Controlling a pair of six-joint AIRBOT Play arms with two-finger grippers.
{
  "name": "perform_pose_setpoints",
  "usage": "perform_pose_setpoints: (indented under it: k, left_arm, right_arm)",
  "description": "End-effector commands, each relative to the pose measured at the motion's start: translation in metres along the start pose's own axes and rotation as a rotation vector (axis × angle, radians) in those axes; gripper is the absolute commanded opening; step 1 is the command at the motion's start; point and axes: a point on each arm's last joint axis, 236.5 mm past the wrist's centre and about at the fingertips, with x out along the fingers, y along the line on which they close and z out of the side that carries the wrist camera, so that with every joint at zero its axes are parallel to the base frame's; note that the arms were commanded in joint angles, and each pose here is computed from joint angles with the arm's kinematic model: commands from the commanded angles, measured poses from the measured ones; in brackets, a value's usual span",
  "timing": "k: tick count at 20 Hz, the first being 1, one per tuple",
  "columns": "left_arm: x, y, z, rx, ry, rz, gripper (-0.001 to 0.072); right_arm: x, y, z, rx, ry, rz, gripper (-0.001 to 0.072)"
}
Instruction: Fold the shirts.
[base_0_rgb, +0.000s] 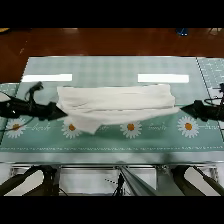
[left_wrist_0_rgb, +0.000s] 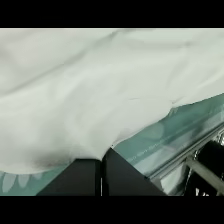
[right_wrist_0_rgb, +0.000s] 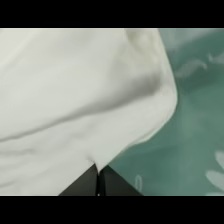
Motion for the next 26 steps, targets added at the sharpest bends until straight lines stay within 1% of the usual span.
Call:
perform_pose_setpoints:
  k: [1, 3, 5, 6, 8, 10, 14, 16, 20, 22, 23, 24, 26]
  left_arm:
    - [-0.056, -0.061, 0.080, 0.131, -0.260, -0.044, 0.0020]
    - [-0.064, -0.065, 0.110, 0.135, -0.373, -0.015, 0.0020]
    - [-0.045, -0.051, 0.117, 0.099, -0.344, -0.012, 0.0020]
    - [-0.032, -0.039, 0.120, 0.061, -0.313, -0.014, 0.0020]
    - [-0.015, -0.020, 0.131, -0.005, -0.279, -0.036, 0.0021]
    - [-0.013, -0.015, 0.152, -0.061, -0.297, -0.093, 0.0020]
    - [0.005, 0.006, 0.175, -0.102, -0.269, -0.104, 0.0020]
    - [0.023, 0.018, 0.175, -0.129, -0.232, -0.105, 0.0021]
    - [0.038, 0.041, 0.170, -0.184, -0.187, -0.107, 0.0027]
    - [0.036, 0.050, 0.165, -0.198, -0.168, -0.103, 0.0116]
    - [0.033, 0.055, 0.160, -0.201, -0.151, -0.098, 0.0216]
    - [0.029, 0.060, 0.153, -0.203, -0.126, -0.093, 0.0284]
    - [0.020, 0.069, 0.135, -0.218, -0.057, -0.094, 0.0287]
  right_arm:
    - [-0.009, 0.066, 0.053, -0.120, -0.159, 0.083, 0.0024]
    - [0.004, 0.073, 0.082, -0.179, -0.279, -0.016, 0.0024]
    - [0.018, 0.062, 0.106, -0.153, -0.377, -0.097, 0.0024]
    - [0.027, 0.054, 0.112, -0.125, -0.387, -0.111, 0.0024]
    - [0.048, 0.041, 0.116, -0.076, -0.353, -0.113, 0.0023]
    - [0.062, 0.034, 0.124, -0.069, -0.333, -0.118, 0.0023]
    - [0.094, 0.033, 0.137, -0.098, -0.302, -0.130, 0.0024]
    - [0.117, 0.033, 0.127, -0.123, -0.254, -0.138, 0.0024]
    - [0.135, 0.011, 0.112, -0.209, -0.187, -0.227, 0.0024]
    - [0.132, -0.002, 0.109, -0.237, -0.164, -0.284, 0.0024]
    - [0.131, -0.009, 0.106, -0.246, -0.146, -0.311, 0.0025]
    - [0.130, -0.014, 0.102, -0.252, -0.125, -0.333, 0.0025]
    - [0.128, -0.022, 0.096, -0.269, -0.095, -0.367, 0.0025]
